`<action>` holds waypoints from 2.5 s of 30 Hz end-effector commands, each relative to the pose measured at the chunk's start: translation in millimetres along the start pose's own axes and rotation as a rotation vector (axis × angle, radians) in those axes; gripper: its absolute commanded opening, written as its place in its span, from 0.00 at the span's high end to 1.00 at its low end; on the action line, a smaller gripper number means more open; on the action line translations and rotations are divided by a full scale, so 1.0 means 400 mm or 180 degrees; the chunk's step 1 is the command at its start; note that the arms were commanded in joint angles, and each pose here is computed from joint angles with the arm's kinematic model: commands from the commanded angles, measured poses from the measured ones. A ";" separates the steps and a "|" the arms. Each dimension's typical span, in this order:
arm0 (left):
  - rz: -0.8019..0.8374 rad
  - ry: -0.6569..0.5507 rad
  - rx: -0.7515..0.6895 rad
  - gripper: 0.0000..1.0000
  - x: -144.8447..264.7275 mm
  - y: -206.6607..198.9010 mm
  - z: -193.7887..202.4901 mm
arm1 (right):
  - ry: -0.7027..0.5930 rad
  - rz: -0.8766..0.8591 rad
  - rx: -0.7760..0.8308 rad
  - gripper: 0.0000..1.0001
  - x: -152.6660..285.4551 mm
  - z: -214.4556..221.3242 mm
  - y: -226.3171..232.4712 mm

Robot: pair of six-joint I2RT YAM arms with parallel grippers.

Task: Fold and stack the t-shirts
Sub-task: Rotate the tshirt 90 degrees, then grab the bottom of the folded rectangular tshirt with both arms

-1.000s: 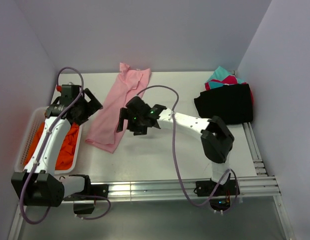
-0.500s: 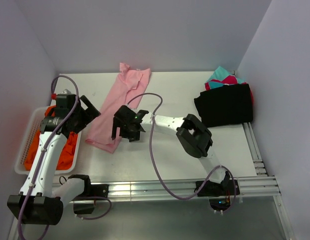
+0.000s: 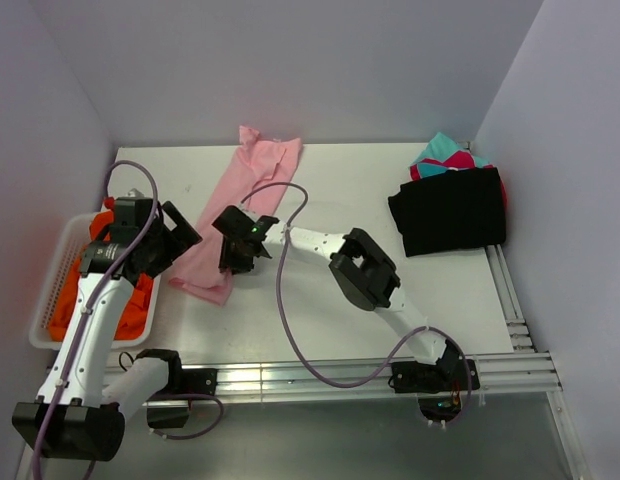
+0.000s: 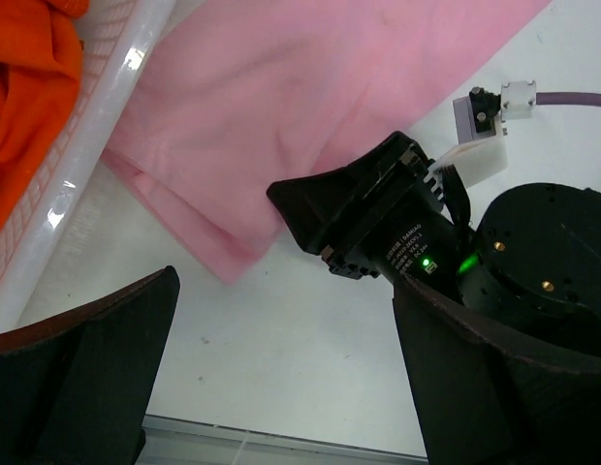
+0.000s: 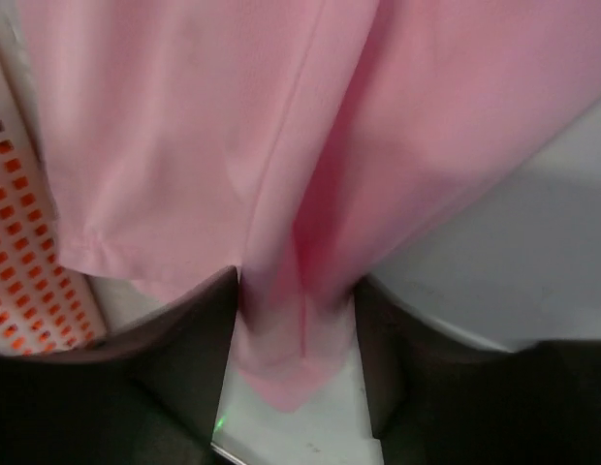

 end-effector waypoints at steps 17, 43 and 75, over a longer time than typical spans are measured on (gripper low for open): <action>0.0188 0.0075 -0.0027 0.01 -0.046 -0.014 0.032 | -0.0116 0.1177 -0.0211 1.00 0.203 0.052 -0.417; 0.0392 0.1237 -0.0381 0.02 -0.131 0.042 0.453 | -0.0250 0.0599 -0.0402 0.13 0.446 0.181 -0.468; 0.0174 0.1268 -0.0536 0.41 -0.243 0.026 0.483 | -0.0035 0.0514 -0.0393 0.29 0.293 0.187 -0.427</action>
Point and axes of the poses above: each gripper's point midway between its finger pads, its own x axis back along the fingers, its own y axis along the line the jaws close on, z = x × y, the point moved 1 cm from there along x, back along the fingers, and after that the axes turned 6 degrees about x, right-handed, at the moved point
